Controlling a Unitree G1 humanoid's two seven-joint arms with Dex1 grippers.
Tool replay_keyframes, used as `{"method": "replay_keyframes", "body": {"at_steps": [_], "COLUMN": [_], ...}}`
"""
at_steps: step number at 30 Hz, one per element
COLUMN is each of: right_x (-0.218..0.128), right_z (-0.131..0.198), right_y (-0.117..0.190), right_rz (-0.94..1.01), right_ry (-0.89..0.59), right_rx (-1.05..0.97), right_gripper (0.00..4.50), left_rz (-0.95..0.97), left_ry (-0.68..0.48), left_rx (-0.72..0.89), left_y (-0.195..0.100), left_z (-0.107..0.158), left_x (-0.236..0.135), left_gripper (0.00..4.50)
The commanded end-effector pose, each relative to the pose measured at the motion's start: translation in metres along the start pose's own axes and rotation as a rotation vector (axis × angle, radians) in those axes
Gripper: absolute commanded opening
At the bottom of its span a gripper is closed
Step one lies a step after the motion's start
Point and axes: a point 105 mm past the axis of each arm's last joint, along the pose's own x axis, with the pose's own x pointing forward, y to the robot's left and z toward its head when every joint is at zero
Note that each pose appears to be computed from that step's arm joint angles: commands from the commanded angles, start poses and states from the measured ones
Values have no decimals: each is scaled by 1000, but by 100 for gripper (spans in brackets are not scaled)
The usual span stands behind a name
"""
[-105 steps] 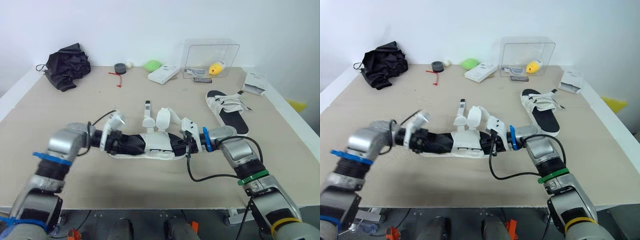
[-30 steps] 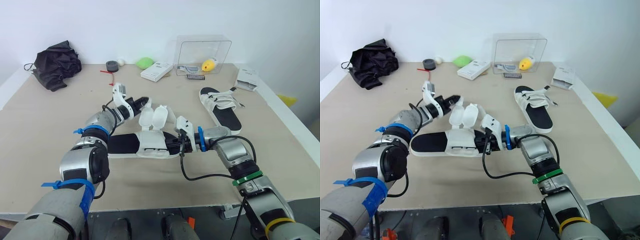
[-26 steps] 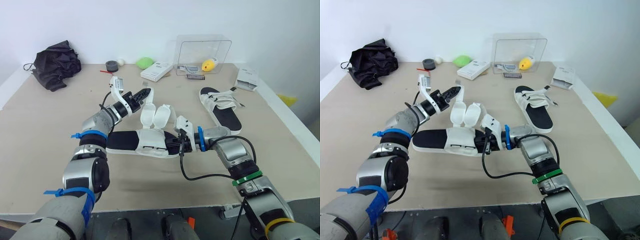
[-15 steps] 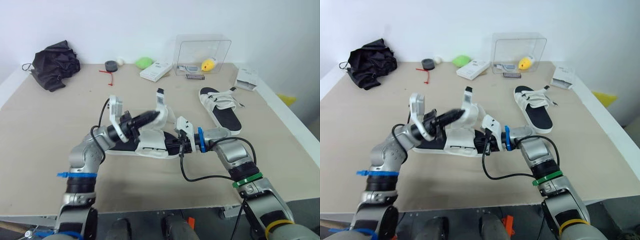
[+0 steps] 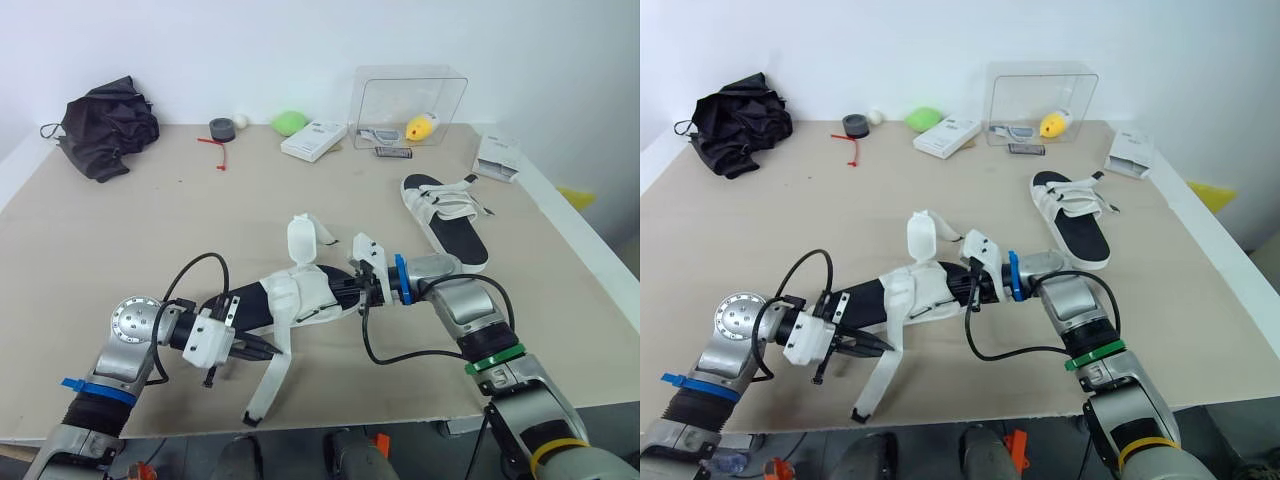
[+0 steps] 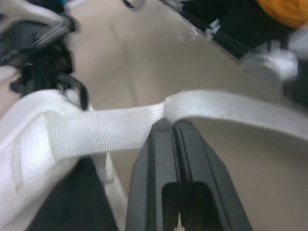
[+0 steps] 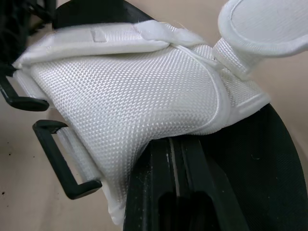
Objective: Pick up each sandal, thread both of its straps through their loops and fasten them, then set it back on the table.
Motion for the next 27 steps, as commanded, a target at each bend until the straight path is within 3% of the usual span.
{"method": "replay_keyframes", "body": {"at_steps": [1,4,12,13,15,17,19,21,27], "right_x": [4,4,4,4,4,4,4,4,3], "right_z": [-41,-41,-41,-40,-40,-40,-40,-40,-39], "right_y": [0,0,-2,-2,-2,-2,-1,-1,-1], "right_rz": [-30,-29,-28,-28,-26,-24,-21,-18,-14], "right_ry": [129,129,132,131,130,130,132,134,131], "right_rx": [100,98,96,95,95,95,95,95,97], "right_gripper": [0,0,0,0,0,0,0,0,0], "left_rz": [11,94,244,255,232,161,76,29,-42], "left_ry": [52,39,-20,-26,-66,-110,-178,-220,-249], "left_rx": [33,2,-117,-150,-279,-448,-767,-965,-1252], "left_y": [-8,4,27,29,27,21,18,19,12], "left_z": [-16,-18,-9,-8,-2,6,21,35,54], "left_x": [-1,0,5,2,-3,-12,-36,-48,-58], "left_gripper": [5,5,340,361,445,445,445,445,445]}}
